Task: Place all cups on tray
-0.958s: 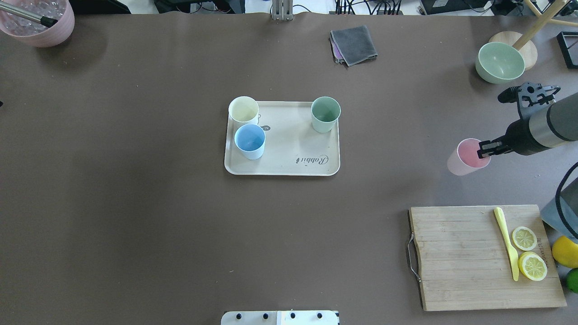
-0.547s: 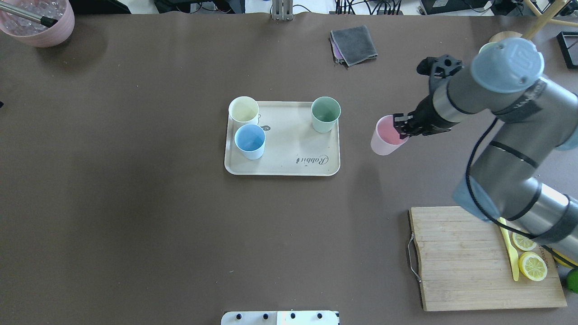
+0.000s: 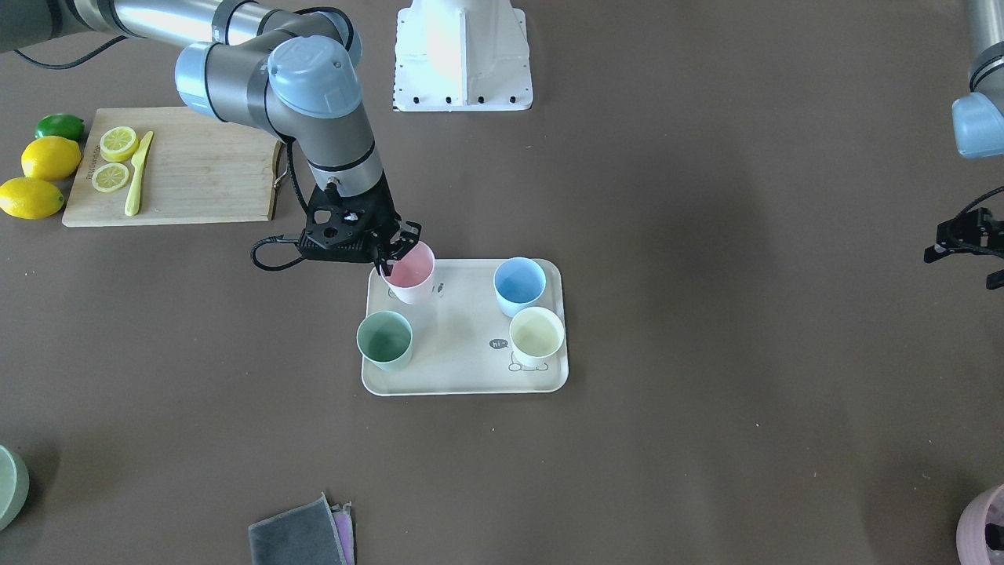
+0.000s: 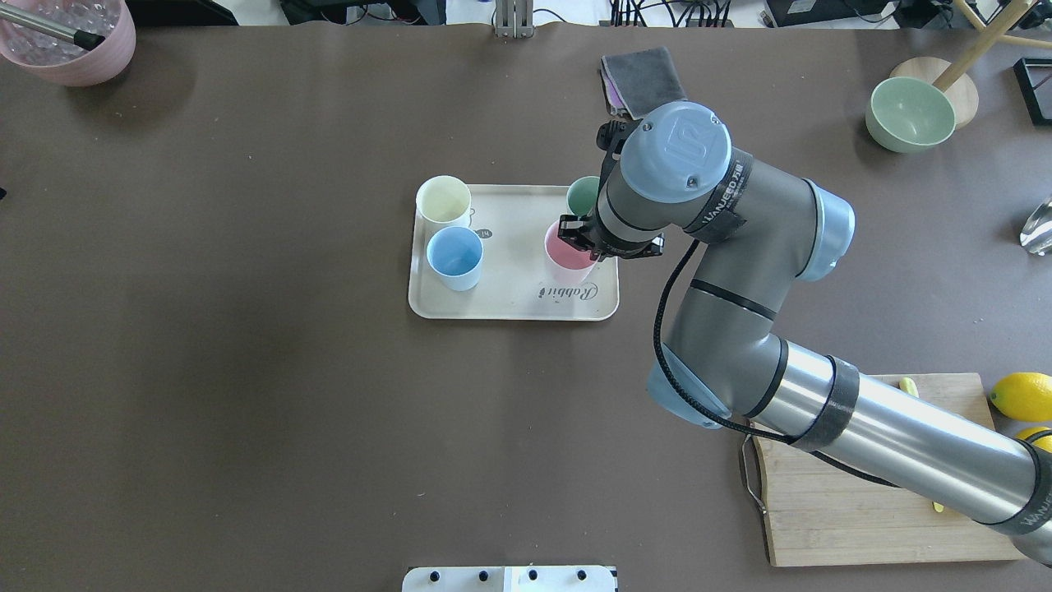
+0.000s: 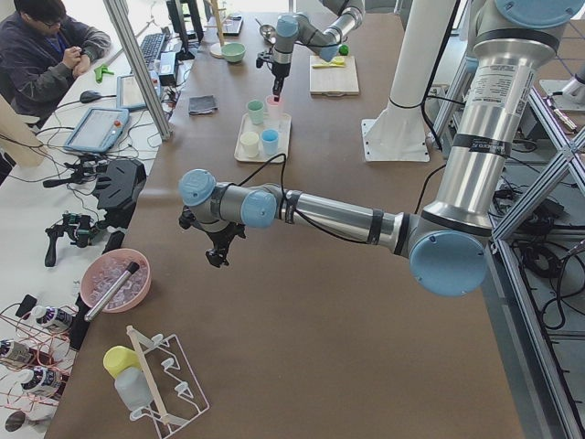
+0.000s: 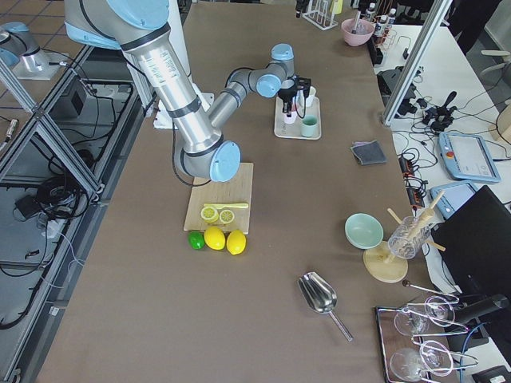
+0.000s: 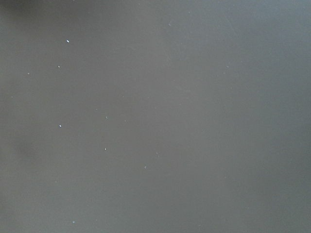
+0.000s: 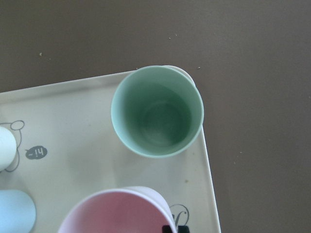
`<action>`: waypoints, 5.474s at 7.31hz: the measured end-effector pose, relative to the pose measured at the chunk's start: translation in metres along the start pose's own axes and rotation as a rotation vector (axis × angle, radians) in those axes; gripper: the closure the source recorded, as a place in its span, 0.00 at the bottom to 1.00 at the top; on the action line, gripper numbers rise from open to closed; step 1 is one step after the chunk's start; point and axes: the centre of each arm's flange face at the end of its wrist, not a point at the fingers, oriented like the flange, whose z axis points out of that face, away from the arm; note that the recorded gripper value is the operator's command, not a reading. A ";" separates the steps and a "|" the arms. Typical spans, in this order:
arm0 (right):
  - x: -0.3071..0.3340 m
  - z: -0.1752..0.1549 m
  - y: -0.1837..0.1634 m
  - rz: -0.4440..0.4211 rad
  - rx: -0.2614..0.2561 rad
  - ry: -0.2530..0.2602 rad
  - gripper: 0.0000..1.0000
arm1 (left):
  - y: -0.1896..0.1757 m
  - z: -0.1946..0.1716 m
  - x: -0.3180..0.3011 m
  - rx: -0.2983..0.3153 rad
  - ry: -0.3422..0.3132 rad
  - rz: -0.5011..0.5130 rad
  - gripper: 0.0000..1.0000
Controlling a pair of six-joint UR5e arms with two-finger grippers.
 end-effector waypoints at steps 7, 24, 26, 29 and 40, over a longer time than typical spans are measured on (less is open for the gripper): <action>0.074 -0.074 -0.092 -0.060 0.012 0.045 0.00 | 0.013 -0.008 -0.027 -0.015 -0.057 -0.056 0.01; 0.671 -0.133 -0.092 -0.243 -0.193 0.141 0.00 | 0.151 -0.113 -0.098 -0.014 -0.178 -0.033 0.01; 0.671 -0.133 -0.092 -0.244 -0.193 0.138 0.00 | 0.152 -0.113 -0.098 -0.014 -0.177 -0.033 0.01; 0.669 -0.134 -0.092 -0.248 -0.189 0.133 0.00 | 0.152 -0.112 -0.097 -0.015 -0.176 -0.033 0.01; 0.670 -0.131 -0.091 -0.247 -0.198 0.110 0.00 | 0.151 -0.112 -0.097 -0.013 -0.177 -0.032 0.01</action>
